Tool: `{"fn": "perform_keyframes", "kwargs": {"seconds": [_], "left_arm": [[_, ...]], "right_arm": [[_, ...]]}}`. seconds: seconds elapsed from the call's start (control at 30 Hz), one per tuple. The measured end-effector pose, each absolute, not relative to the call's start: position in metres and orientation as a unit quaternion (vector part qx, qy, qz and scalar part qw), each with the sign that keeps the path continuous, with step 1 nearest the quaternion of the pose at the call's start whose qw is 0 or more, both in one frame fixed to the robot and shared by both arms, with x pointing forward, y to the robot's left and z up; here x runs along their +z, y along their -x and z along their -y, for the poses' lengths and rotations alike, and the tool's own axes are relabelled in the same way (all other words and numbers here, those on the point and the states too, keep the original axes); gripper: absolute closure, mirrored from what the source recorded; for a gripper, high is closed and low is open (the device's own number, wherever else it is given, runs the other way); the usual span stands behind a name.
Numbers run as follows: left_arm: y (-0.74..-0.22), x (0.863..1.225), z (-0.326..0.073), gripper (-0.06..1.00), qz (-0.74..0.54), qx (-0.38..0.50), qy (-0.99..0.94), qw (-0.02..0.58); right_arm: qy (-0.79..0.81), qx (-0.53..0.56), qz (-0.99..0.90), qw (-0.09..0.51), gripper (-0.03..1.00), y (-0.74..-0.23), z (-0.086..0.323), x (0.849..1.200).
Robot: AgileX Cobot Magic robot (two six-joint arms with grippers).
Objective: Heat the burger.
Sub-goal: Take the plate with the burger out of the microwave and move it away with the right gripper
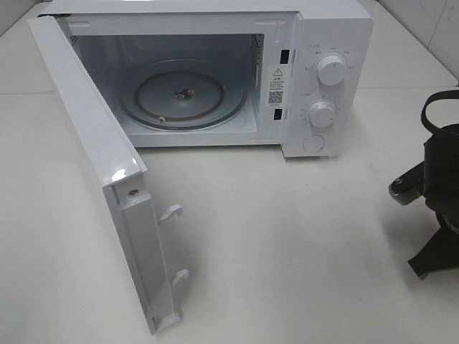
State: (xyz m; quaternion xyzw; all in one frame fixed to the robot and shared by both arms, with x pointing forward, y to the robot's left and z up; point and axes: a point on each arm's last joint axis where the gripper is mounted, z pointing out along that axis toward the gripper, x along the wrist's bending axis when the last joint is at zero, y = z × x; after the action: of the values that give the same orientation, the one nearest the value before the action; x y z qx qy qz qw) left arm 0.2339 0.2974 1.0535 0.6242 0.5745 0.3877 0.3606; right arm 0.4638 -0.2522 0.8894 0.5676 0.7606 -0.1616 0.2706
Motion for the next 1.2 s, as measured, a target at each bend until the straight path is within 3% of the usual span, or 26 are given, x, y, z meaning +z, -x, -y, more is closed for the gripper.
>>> {"fn": "perform_keyframes", "kwargs": {"seconds": [1.2], "left_arm": [[-0.234, 1.053, -0.297, 0.06, -0.574, 0.388, -0.624, 0.361]], "right_arm": [[-0.556, -0.17, -0.776, 0.245, 0.84, -0.468, 0.251, 0.859]]}}
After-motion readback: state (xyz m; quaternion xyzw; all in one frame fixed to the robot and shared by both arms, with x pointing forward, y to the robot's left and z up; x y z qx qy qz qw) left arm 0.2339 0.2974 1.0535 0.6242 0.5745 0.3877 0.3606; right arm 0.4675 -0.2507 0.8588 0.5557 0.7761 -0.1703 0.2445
